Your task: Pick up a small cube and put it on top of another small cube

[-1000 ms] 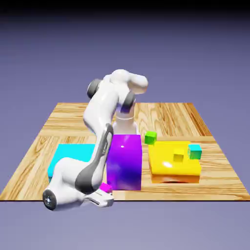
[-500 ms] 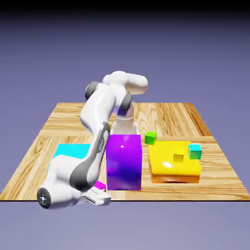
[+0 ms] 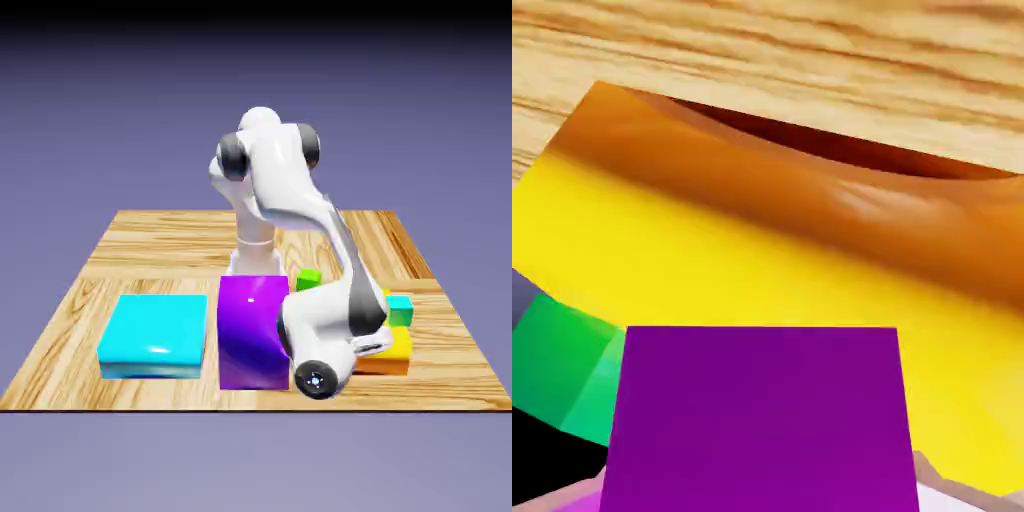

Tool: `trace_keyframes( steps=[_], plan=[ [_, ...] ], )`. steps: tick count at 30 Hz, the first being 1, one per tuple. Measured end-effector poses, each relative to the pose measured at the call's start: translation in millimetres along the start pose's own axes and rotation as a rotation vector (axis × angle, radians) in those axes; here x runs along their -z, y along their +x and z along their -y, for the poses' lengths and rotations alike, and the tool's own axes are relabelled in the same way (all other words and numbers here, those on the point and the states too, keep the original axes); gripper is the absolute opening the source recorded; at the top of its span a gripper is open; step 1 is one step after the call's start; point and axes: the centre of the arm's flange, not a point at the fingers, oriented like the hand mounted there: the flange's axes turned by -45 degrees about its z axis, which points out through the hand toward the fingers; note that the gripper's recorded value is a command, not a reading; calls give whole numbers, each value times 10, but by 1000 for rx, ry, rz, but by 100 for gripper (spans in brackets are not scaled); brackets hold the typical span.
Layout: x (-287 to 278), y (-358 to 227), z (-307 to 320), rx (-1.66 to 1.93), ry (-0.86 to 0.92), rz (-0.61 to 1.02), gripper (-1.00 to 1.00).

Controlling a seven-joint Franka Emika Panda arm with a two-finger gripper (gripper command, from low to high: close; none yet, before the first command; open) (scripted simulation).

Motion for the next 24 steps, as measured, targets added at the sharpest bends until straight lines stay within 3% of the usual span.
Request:
trace_keyframes(
  steps=[12, 20, 24],
  plan=[
    [-895, -980, 418, -13, -369, 46, -100],
    [-1553, -1535, 257, -105, -685, 41, -100],
    [-1760, -1469, 84, -107, -688, 41, -100]
  ],
)
